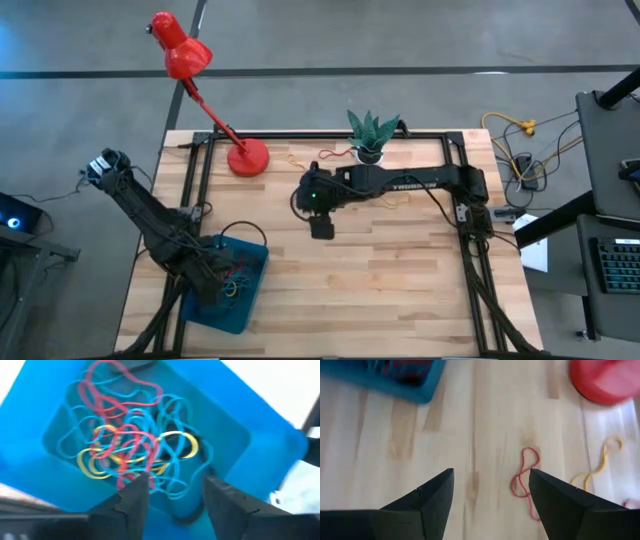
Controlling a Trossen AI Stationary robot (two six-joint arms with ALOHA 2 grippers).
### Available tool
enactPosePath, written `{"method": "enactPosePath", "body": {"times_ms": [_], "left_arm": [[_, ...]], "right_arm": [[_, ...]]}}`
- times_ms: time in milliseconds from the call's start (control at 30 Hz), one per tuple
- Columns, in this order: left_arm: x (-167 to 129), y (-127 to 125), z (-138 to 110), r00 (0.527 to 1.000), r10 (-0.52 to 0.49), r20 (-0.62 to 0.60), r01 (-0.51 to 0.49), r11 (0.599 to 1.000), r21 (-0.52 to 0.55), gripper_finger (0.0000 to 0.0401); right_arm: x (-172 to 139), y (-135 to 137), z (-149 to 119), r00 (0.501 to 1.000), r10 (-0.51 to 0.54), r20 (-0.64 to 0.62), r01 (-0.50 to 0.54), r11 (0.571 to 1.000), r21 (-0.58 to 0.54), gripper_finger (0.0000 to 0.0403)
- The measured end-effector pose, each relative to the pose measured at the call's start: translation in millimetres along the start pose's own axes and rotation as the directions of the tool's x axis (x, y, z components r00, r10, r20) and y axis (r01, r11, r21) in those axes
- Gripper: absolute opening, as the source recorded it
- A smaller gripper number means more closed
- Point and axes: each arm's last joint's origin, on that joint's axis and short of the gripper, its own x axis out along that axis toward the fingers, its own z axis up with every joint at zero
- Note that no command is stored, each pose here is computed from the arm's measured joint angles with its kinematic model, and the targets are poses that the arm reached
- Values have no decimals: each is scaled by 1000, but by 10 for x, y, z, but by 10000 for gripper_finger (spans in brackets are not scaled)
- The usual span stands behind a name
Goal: Pick and place rubber bands into bin
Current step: Put the red rubber band into the blue bin
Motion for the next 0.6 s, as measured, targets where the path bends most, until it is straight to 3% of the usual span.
{"method": "enactPosePath", "body": {"times_ms": [100, 200, 367, 600], "left_arm": [[-47, -57, 13, 999, -47, 17, 47, 999, 0, 189], [-130, -98, 39, 996, -69, 57, 71, 997, -40, 200], [-257, -110, 69, 983, -99, 155, 118, 985, -124, 201], [-355, -108, 96, 963, -106, 248, 146, 978, -149, 202]], "right_arm": [[118, -26, -89, 1000, 1, -20, -4, 989, -146, 244], [297, -107, -234, 999, -2, -41, -7, 979, -201, 244], [565, -337, -474, 999, 9, -34, -14, 990, -141, 244], [732, -767, -793, 997, 9, -77, -11, 1000, -22, 242]]}}
